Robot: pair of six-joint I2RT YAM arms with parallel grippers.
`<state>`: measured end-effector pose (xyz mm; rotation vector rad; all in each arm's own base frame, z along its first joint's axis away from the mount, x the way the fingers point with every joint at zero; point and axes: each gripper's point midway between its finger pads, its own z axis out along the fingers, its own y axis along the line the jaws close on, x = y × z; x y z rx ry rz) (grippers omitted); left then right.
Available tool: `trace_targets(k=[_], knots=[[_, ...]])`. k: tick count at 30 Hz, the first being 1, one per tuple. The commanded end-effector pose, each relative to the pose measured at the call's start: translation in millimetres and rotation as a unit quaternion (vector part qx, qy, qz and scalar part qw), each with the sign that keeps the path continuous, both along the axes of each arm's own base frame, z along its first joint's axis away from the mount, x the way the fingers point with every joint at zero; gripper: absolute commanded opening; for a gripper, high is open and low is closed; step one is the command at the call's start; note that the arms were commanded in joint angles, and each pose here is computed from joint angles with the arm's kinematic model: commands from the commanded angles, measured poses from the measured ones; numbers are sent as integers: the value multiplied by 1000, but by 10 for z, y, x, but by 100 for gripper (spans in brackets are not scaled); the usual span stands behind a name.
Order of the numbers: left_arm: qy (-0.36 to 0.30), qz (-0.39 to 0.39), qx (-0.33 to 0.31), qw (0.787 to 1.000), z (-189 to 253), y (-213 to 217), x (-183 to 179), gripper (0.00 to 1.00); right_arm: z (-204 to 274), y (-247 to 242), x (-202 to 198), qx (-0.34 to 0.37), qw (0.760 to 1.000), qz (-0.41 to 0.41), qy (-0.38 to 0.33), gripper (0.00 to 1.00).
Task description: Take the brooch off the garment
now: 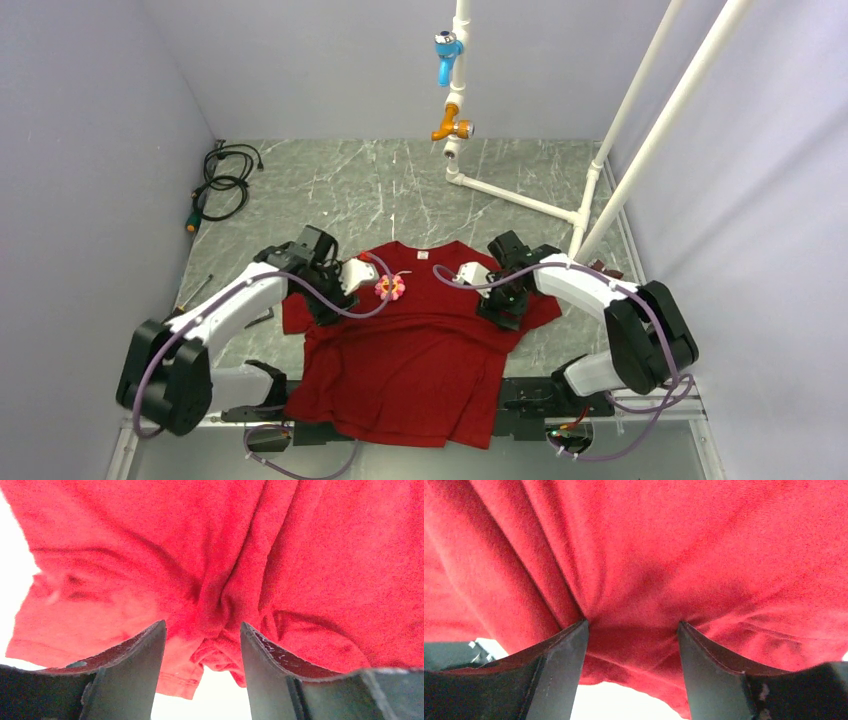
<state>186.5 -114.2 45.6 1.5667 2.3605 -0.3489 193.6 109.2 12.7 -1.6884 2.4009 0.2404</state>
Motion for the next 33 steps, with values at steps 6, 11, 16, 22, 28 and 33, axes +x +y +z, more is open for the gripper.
trace_targets(k=[6, 11, 16, 22, 28, 33], knots=[[-183, -9, -212, 960, 923, -539, 418, 80, 614, 331, 55, 97, 994, -46, -20, 79], [-272, -77, -249, 926, 1000, -712, 496, 77, 878, 651, 363, 175, 980, -75, -64, 79], [-322, -158, -211, 909, 798, -869, 537, 63, 898, 845, 514, 197, 975, -98, -38, 77], [-349, -237, -170, 890, 546, -1064, 551, 53, 824, 960, 610, 199, 974, -106, -10, 75], [-349, -282, -151, 881, 332, -1208, 551, 49, 798, 990, 601, 197, 974, -108, 11, 75], [-333, -289, -135, 888, 170, -1269, 584, 54, 790, 992, 610, 197, 974, -111, 12, 75]])
